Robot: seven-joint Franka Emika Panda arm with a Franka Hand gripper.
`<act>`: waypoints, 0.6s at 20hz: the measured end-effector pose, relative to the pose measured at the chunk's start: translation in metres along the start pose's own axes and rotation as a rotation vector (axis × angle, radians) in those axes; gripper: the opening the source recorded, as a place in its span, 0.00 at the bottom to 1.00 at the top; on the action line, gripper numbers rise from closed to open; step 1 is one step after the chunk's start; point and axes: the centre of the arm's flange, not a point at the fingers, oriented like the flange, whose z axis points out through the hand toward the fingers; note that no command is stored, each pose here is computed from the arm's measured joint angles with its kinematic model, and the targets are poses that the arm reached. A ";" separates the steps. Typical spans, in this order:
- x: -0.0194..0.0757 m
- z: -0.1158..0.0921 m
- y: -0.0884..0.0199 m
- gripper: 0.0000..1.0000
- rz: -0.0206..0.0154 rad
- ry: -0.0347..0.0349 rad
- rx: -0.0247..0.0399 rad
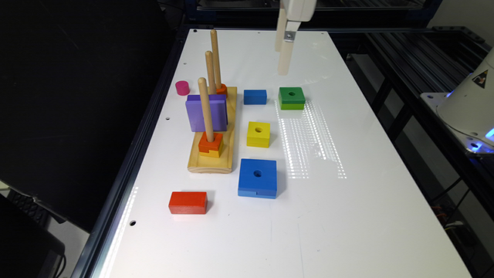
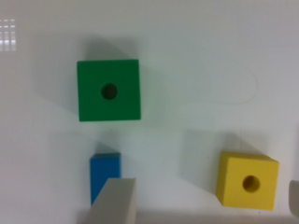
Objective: Pick up yellow block.
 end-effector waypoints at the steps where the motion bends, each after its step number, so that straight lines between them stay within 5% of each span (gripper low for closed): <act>1: 0.0023 0.001 -0.005 1.00 0.0016 -0.0007 0.0012; 3: 0.0043 0.003 -0.013 1.00 0.0033 -0.0022 0.0037; 5: 0.0047 0.004 -0.020 1.00 0.0006 -0.0023 0.0032; 6: 0.0039 0.005 -0.024 1.00 0.0027 -0.0035 0.0035; 7: 0.0023 0.005 -0.027 1.00 -0.0013 -0.0033 0.0025; 9: -0.0042 0.006 -0.035 1.00 -0.0002 -0.0054 0.0045; 10: -0.0096 0.005 -0.040 1.00 -0.0050 -0.0049 0.0046; 12: -0.0192 0.005 -0.049 1.00 -0.0018 -0.0038 0.0051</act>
